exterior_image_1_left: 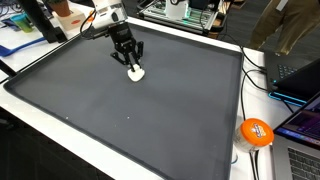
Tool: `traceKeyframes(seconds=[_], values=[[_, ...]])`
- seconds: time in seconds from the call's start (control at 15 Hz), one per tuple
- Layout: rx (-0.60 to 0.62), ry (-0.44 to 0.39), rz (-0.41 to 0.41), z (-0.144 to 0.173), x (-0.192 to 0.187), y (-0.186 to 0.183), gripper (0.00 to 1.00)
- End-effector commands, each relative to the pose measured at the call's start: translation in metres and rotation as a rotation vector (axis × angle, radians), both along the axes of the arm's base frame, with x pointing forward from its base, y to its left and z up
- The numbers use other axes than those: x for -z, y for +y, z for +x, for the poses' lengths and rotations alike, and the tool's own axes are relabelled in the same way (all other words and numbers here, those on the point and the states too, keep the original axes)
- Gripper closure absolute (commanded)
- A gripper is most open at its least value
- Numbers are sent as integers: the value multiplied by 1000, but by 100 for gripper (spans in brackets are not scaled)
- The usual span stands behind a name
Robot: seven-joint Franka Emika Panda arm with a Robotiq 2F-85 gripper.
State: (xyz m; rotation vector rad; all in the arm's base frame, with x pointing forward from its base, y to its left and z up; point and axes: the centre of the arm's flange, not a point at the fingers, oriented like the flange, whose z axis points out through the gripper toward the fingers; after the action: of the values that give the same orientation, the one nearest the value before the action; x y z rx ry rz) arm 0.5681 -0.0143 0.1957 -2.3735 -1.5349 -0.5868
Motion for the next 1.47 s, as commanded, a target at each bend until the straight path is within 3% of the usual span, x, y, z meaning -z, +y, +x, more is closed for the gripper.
traceKeyframes(seconds=[0.0, 0.33, 0.6, 0.67, 0.73, 1.0, 1.2, 1.33, 1.4], values=[[-13, 12, -23, -4, 9, 2, 97], [-194, 102, -31, -41, -18, -10, 99], [-209, 93, -24, -50, -21, -10, 99], [-211, 84, -17, -50, -23, -8, 69], [-207, 68, -13, -49, -25, -6, 68], [-215, 48, -25, -41, -26, 3, 40], [-239, 95, -24, -36, -15, 11, 16], [-235, 102, -52, -36, -8, 15, 2], [-227, 103, -75, -35, -5, 15, 0]])
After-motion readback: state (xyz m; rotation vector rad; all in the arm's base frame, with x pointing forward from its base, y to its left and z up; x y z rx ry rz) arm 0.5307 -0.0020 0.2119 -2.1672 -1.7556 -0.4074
